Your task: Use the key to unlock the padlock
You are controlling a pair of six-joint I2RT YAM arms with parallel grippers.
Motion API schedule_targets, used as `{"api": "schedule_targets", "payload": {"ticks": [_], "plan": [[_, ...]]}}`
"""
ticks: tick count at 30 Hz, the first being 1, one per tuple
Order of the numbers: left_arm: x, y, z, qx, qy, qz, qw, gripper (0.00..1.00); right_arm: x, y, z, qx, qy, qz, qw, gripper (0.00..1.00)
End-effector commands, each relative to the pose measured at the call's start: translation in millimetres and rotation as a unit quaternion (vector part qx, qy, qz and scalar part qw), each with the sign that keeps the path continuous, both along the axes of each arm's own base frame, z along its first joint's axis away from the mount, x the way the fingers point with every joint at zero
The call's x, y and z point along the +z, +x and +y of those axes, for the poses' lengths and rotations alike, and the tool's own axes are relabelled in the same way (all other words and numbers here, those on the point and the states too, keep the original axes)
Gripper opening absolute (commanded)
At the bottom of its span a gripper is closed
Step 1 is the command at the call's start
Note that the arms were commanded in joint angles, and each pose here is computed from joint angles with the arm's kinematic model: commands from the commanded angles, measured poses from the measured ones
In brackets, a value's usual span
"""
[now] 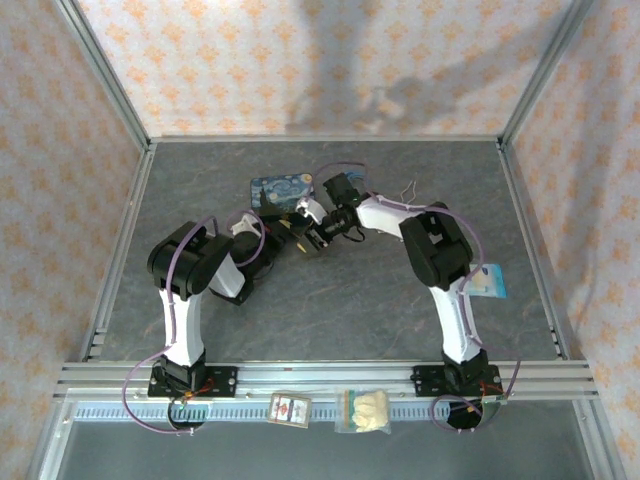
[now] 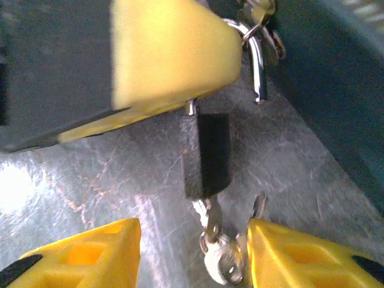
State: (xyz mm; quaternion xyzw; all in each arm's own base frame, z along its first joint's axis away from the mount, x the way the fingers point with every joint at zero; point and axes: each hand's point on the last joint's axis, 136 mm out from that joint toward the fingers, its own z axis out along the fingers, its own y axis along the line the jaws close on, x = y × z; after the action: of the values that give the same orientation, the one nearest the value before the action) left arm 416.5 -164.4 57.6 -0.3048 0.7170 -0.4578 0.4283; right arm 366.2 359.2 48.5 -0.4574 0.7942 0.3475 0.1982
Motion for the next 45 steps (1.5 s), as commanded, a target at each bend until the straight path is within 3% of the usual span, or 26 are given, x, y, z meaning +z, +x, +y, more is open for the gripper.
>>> {"api": "schedule_targets", "payload": {"ticks": [1, 4, 7, 9, 13, 20, 24, 36, 45], "plan": [[6.6, -2.4, -2.2, -0.003, -0.013, -0.02, 1.0, 0.0, 54.8, 26.1, -6.6, -0.094, 0.018, -0.046, 0.994, 0.49], [7.5, -5.1, -1.6, -0.004, -0.016, -0.022, 1.0, 0.0, 71.0, 47.2, -22.1, -0.196, 0.024, -0.05, 0.979, 0.5], [9.2, -8.9, 0.7, 0.0, -0.02, -0.024, 1.0, 0.0, 84.9, 76.7, -36.5, -0.317, 0.046, -0.039, 0.947, 0.54], [9.8, -10.7, 2.1, 0.002, -0.021, -0.024, 0.999, 0.0, 89.2, 90.1, -36.7, -0.361, 0.067, -0.027, 0.93, 0.6], [10.1, -12.5, 2.5, 0.001, -0.024, -0.024, 0.999, 0.0, 88.1, 117.1, -34.4, -0.422, 0.098, -0.015, 0.901, 0.62], [11.8, -14.2, 3.2, 0.002, -0.028, -0.026, 0.999, 0.0, 64.7, 138.8, -10.4, -0.438, 0.089, -0.006, 0.894, 0.62], [11.8, -16.7, 10.1, 0.017, -0.028, -0.027, 0.999, 0.0, 38.8, 142.2, -13.3, -0.478, 0.074, 0.029, 0.875, 0.6], [8.2, -37.1, 60.3, 0.141, -0.068, -0.027, 0.987, 0.0, 29.5, 122.3, -46.8, -0.555, 0.08, 0.037, 0.827, 0.55], [3.9, -44.0, 73.9, 0.169, -0.071, -0.017, 0.983, 0.0, 26.8, 123.4, -49.8, -0.563, 0.069, 0.025, 0.823, 0.54]]}}
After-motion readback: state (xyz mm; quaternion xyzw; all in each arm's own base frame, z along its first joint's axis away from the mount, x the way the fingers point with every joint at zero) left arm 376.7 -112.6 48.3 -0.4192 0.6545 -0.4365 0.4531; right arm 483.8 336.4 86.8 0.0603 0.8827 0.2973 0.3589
